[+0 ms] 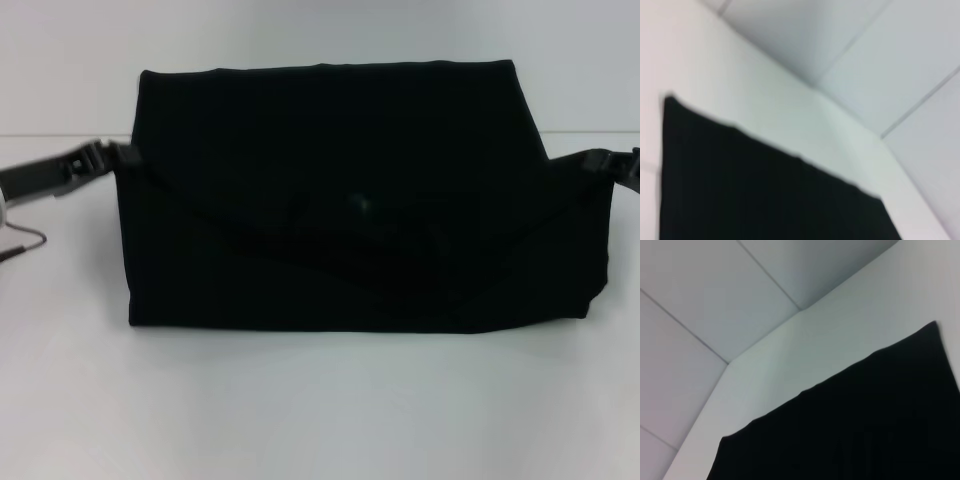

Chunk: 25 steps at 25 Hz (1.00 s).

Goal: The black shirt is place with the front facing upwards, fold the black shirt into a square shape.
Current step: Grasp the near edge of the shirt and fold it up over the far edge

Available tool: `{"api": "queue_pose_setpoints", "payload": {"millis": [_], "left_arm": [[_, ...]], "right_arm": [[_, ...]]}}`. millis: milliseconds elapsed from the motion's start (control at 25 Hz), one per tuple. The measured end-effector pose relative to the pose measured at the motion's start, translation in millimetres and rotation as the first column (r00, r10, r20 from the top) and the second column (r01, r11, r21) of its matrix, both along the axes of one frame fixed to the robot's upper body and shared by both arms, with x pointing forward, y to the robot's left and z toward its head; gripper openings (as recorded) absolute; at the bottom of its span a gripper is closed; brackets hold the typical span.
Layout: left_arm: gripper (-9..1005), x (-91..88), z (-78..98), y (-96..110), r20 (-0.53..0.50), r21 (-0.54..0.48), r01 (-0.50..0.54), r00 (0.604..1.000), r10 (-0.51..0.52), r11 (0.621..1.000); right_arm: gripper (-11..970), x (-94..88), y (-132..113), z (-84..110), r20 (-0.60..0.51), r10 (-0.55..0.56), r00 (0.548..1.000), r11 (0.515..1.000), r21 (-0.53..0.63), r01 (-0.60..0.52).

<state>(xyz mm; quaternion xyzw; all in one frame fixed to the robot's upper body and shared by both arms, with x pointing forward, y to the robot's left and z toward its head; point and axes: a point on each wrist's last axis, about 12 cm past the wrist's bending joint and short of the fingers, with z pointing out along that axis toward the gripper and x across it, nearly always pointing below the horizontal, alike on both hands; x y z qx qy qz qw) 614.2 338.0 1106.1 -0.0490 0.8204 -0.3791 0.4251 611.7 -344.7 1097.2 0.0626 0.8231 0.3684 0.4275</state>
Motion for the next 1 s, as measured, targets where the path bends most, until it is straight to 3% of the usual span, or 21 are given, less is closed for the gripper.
{"api": "queue_pose_setpoints", "payload": {"millis": [320, 520, 1000], "left_arm": [[48, 14.0, 2.6, -12.2, 0.089, 0.034, -0.055, 0.995, 0.052, 0.998], [59, 18.0, -4.8, -22.7, 0.08, 0.109, -0.054, 0.996, 0.045, 0.993], [84, 19.0, -17.8, -28.2, 0.077, 0.178, -0.114, 0.992, 0.102, 0.977]], "right_arm": [[45, 11.4, 14.4, -2.8, 0.063, -0.053, 0.997, 0.998, -0.023, 0.054], [45, 18.9, 23.0, -7.9, 0.08, -0.081, 0.993, 0.992, -0.093, 0.089], [58, 33.7, 53.3, -18.3, 0.081, -0.041, 0.996, 0.948, -0.311, 0.064]]}}
